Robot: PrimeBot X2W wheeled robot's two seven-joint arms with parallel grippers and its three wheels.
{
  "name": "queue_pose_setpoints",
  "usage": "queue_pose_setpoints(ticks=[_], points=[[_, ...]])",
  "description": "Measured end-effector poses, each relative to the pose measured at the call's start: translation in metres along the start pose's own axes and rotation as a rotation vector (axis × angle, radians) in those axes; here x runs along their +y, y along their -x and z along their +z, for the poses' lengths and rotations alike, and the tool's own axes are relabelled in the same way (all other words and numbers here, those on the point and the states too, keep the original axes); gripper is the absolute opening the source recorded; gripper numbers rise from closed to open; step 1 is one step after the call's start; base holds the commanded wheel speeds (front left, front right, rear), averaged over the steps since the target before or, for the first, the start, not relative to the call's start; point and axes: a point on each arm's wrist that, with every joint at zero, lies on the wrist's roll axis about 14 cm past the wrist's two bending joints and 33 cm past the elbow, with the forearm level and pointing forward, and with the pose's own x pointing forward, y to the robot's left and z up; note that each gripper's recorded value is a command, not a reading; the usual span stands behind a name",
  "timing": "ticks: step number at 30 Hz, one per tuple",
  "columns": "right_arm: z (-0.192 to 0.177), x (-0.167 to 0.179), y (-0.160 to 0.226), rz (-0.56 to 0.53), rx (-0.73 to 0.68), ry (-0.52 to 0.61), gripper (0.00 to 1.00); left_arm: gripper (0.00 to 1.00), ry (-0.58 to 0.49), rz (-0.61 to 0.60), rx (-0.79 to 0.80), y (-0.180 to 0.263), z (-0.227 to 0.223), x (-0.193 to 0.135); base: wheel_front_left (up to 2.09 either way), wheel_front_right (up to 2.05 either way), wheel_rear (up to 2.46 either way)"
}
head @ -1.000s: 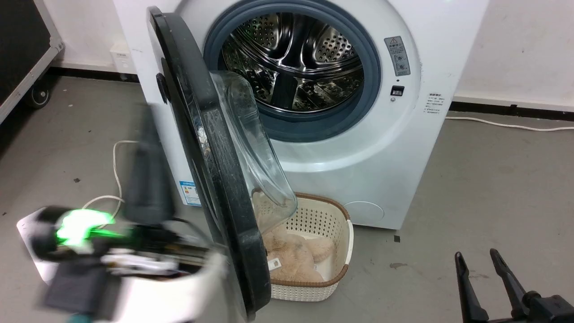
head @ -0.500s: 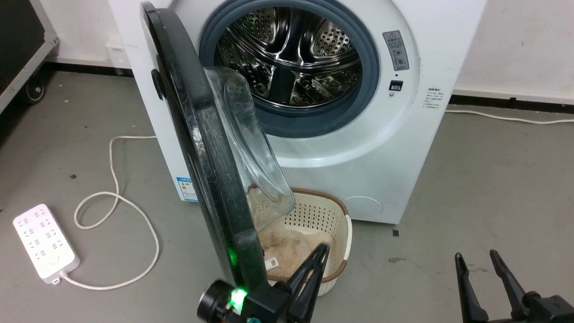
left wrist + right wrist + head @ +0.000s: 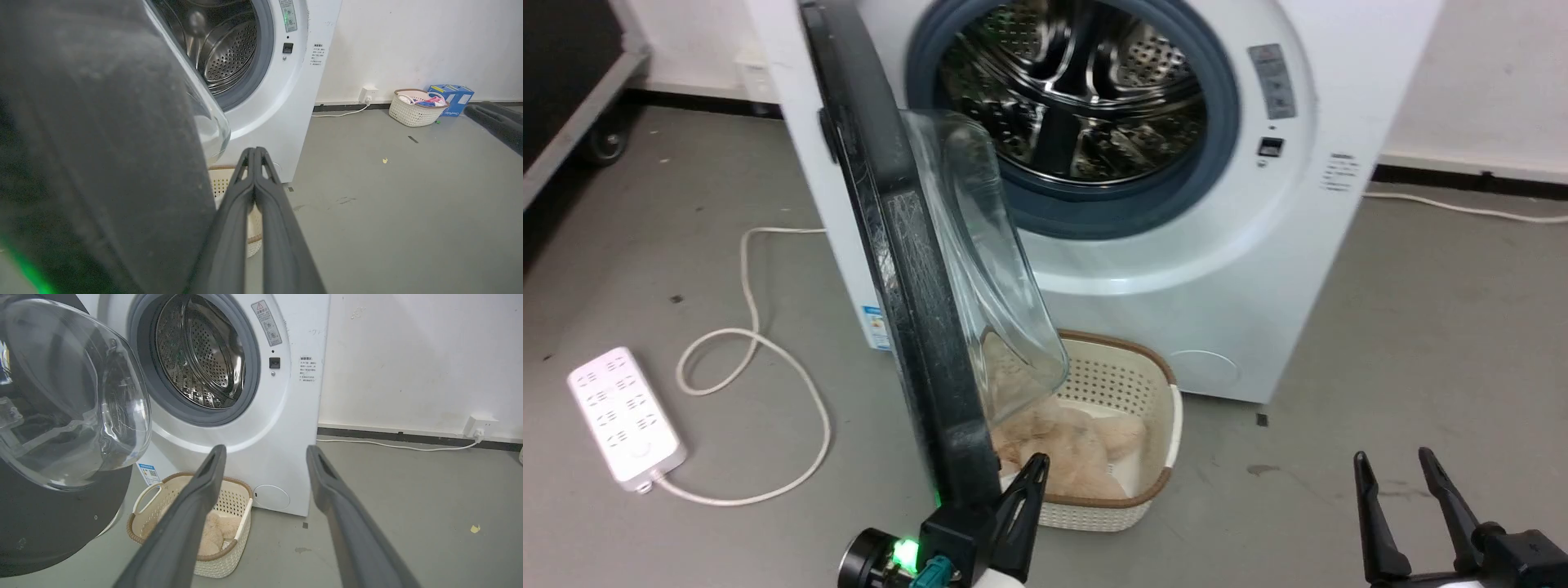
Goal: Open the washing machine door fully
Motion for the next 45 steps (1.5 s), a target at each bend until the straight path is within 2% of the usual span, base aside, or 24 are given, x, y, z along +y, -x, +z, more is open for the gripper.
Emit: queue_pose_setpoints(ticks=[6, 14, 20, 25, 26, 27, 29, 32, 36, 37, 43, 45], points=[[0.001, 0.023, -0.012, 0.073, -0.006, -0.006, 1.00, 0.00, -0.003, 0.099, -0.003, 0.018, 0.000, 0.030, 0.00, 0.00, 0.00], [-0.005, 0.067, -0.033, 0.208, 0.007, -0.018, 1.00, 0.00, -0.027, 0.287, -0.012, 0.053, 0.005, 0.083, 0.00, 0.00, 0.00], [-0.014, 0.102, -0.052, 0.315, 0.018, -0.014, 1.00, 0.00, -0.066, 0.474, -0.002, 0.081, 0.010, 0.144, 0.00, 0.00, 0.00], [-0.027, 0.119, -0.066, 0.365, 0.052, -0.006, 1.00, 0.00, -0.098, 0.594, 0.018, 0.092, 0.015, 0.191, 0.00, 0.00, 0.00], [-0.027, 0.119, -0.066, 0.365, 0.052, -0.006, 1.00, 0.00, -0.098, 0.594, 0.018, 0.092, 0.015, 0.191, 0.00, 0.00, 0.00], [-0.035, 0.123, -0.070, 0.379, 0.075, 0.000, 1.00, 0.00, -0.124, 0.634, 0.032, 0.095, 0.017, 0.211, 0.00, 0.00, 0.00], [-0.040, 0.125, -0.070, 0.387, 0.090, 0.003, 1.00, 0.00, -0.145, 0.649, 0.042, 0.095, 0.018, 0.221, 0.00, 0.00, 0.00], [-0.052, 0.125, -0.080, 0.392, 0.114, 0.002, 1.00, 0.00, -0.183, 0.696, 0.056, 0.091, 0.027, 0.255, 0.00, 0.00, 0.00], [-0.058, 0.119, -0.088, 0.382, 0.124, 0.005, 1.00, 0.00, -0.214, 0.714, 0.094, 0.086, 0.027, 0.278, 0.00, 0.00, 0.00], [-0.064, 0.113, -0.091, 0.373, 0.137, 0.009, 1.00, 0.00, -0.216, 0.742, 0.106, 0.084, 0.029, 0.296, 0.00, 0.00, 0.00], [-0.078, 0.093, -0.094, 0.330, 0.171, 0.021, 1.00, 0.00, -0.265, 0.822, 0.155, 0.082, 0.037, 0.348, 0.00, 0.00, 0.00], [-0.079, 0.090, -0.094, 0.323, 0.173, 0.022, 1.00, 0.00, -0.264, 0.840, 0.154, 0.082, 0.038, 0.356, 0.00, 0.00, 0.00]])
